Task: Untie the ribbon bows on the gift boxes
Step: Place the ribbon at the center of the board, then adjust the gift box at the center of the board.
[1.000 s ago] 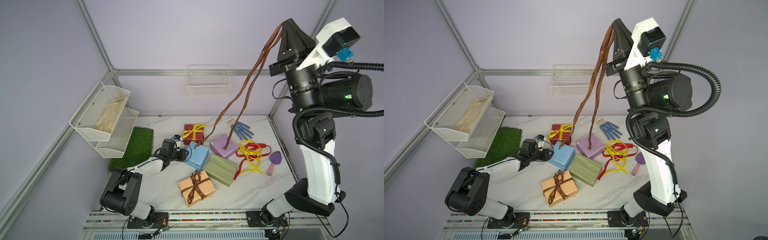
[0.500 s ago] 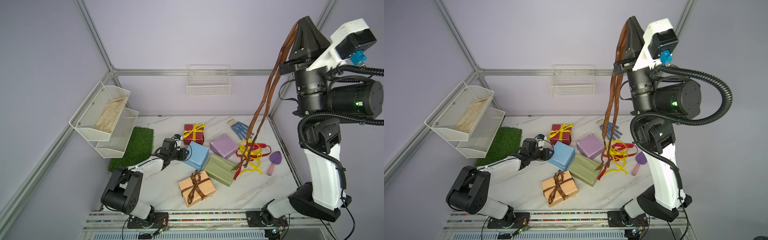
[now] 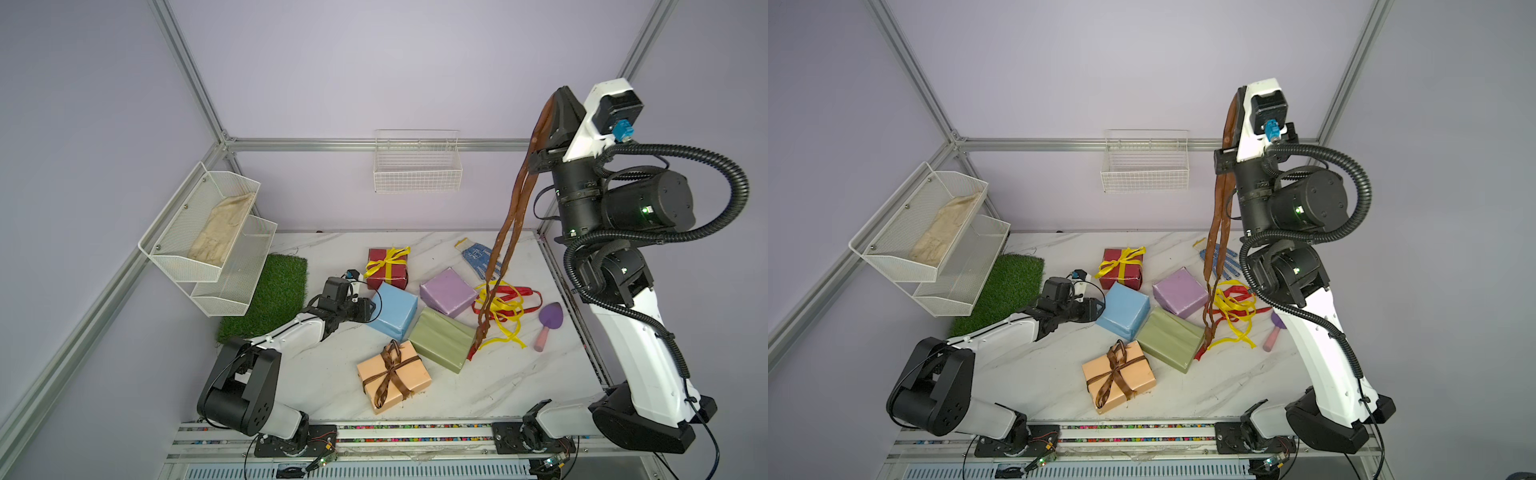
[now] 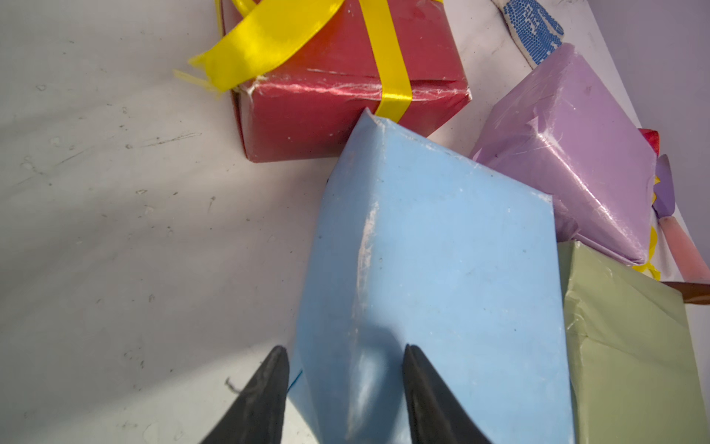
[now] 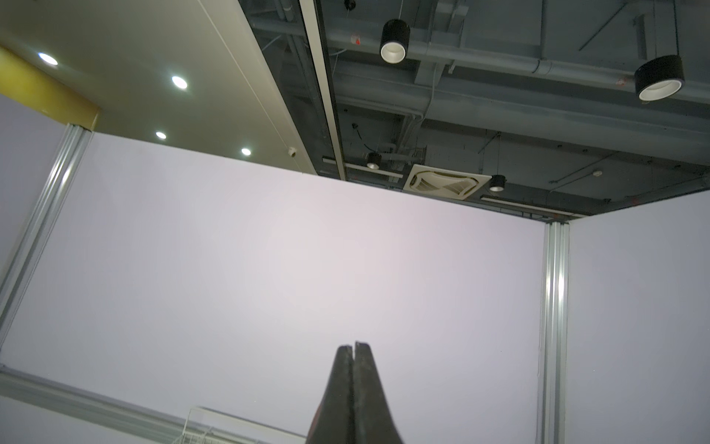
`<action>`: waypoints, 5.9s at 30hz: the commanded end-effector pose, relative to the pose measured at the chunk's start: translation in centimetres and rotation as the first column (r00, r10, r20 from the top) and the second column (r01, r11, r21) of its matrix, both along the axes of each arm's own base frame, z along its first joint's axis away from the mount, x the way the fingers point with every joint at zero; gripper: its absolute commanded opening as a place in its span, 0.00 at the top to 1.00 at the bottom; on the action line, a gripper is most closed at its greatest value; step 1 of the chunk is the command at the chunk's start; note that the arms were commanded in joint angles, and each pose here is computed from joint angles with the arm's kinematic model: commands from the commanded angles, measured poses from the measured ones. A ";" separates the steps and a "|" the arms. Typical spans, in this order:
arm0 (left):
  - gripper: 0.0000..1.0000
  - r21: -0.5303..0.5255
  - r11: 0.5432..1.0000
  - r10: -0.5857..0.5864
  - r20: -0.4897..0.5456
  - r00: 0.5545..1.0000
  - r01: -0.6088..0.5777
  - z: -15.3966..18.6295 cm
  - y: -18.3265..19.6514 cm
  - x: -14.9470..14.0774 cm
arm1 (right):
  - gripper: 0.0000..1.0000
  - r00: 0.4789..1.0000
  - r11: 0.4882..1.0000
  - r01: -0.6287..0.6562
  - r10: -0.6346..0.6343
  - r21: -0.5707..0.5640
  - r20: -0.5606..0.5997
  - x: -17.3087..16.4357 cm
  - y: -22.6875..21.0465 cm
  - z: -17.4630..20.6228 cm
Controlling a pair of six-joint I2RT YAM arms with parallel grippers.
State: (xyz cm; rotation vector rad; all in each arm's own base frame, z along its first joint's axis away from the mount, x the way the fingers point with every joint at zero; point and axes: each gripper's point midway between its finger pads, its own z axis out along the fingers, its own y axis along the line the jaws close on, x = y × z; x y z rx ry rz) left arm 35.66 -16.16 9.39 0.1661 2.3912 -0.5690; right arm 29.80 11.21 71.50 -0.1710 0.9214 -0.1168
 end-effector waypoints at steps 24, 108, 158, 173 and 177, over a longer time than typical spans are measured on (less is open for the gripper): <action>0.47 0.030 0.999 0.026 0.052 0.998 -0.027 3.7 1.3 0.1 | 1.00 0.929 0.938 0.339 -0.321 0.076 -0.184 0.0 -7.1 -9.0; 0.28 -0.020 0.992 -0.129 -0.174 0.976 0.127 5.5 -1.7 -7.0 | 0.30 -0.445 0.867 -0.327 0.211 0.377 -0.870 -7.8 15.5 -58.0; 0.36 -0.091 0.981 -0.189 -0.280 0.941 0.170 0.4 -4.8 -11.9 | 0.51 -0.447 0.870 -0.342 0.181 0.354 -0.876 -11.0 20.1 -64.2; 0.40 0.036 0.999 -0.005 -0.273 0.962 0.016 -1.4 -1.8 -11.0 | 0.54 -0.370 0.875 -0.286 0.275 0.390 -0.887 -5.2 22.9 -63.9; 0.39 0.068 0.997 0.055 -0.242 0.969 -0.040 -1.1 -0.8 -10.5 | 0.56 -0.361 0.864 -0.281 0.308 0.417 -0.880 -3.5 23.7 -63.9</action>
